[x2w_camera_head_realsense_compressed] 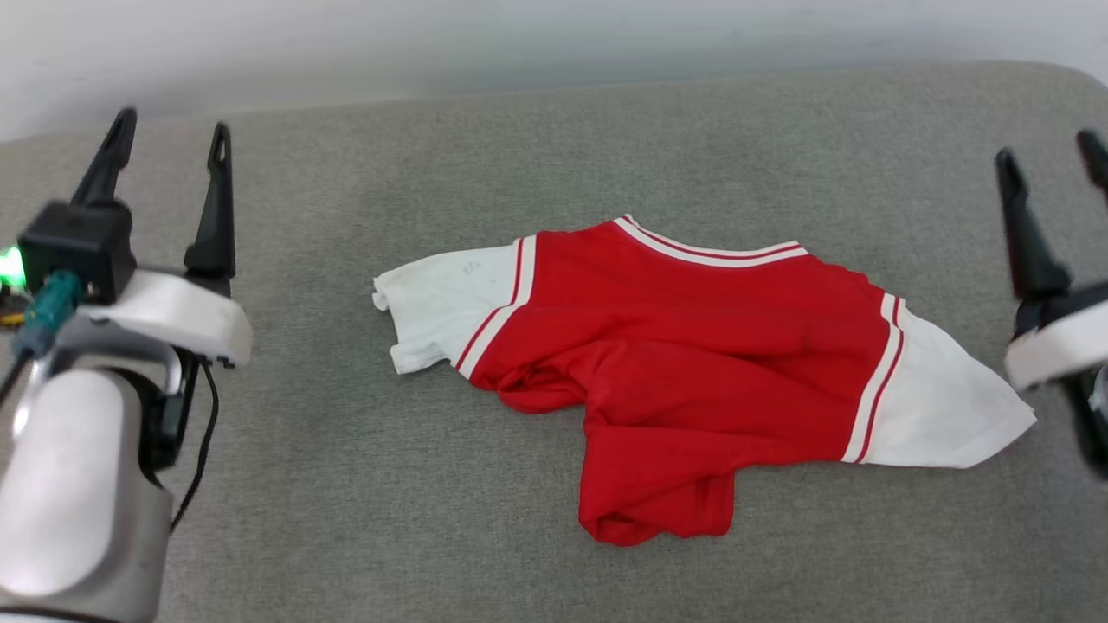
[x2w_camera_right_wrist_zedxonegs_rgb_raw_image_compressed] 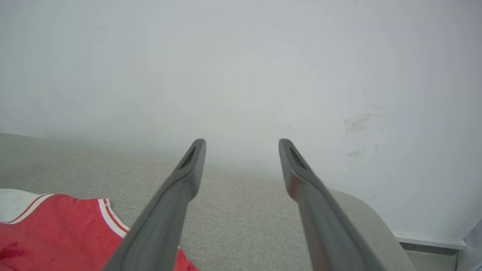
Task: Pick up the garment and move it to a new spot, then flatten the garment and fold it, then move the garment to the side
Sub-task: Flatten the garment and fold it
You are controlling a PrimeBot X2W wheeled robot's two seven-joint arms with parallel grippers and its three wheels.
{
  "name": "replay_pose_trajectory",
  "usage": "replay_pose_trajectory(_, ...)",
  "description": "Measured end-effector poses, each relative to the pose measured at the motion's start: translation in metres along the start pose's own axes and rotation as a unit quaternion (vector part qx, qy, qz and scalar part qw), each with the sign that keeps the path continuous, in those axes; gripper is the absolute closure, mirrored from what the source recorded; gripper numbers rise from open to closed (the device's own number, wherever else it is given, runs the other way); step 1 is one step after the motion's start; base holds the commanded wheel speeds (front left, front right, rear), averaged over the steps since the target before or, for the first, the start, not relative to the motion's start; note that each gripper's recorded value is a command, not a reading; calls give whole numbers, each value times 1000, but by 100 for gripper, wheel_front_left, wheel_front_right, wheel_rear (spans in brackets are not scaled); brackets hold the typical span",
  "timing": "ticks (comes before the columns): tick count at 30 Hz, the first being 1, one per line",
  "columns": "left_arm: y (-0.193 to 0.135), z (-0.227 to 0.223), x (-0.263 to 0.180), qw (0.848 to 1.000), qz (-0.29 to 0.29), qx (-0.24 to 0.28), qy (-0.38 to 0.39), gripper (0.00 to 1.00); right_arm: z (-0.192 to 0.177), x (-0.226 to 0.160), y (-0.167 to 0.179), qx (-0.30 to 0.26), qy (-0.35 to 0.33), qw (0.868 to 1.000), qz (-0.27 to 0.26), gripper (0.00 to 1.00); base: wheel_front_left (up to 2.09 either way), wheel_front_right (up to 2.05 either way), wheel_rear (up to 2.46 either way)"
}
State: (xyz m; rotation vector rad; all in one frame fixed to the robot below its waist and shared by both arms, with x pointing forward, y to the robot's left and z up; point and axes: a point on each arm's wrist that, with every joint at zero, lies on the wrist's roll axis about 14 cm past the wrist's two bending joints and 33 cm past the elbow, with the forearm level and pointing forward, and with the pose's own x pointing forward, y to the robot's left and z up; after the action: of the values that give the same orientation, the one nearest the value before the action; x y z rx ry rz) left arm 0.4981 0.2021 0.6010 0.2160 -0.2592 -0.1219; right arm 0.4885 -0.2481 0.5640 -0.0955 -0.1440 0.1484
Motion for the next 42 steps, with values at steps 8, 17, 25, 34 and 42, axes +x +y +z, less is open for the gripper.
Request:
replay_pose_trajectory(8, -14, -15, 39, 994, -63, 7, 89, 0, 4, -37, 21, 2, -40, 999, -32, 0, 0, 0, 0)
replay_pose_trajectory(17, -61, -59, 53, 943, -178, 25, 279, 0, 1, -48, 32, 8, -46, 998, -45, 0, 0, 0, 0)
replay_pose_trajectory(25, -85, -111, 41, 865, -251, 17, 435, 0, -8, -42, 36, 16, -41, 998, -47, 0, 0, 0, 0)
replay_pose_trajectory(34, -111, -172, 9, 762, -314, 34, 566, 0, -32, -35, 32, 11, -13, 998, -53, 0, 0, 0, 0)
replay_pose_trajectory(42, -113, -207, -21, 700, -342, 90, 621, 0, -41, -34, 26, 8, -2, 998, -62, 0, 0, 0, 0)
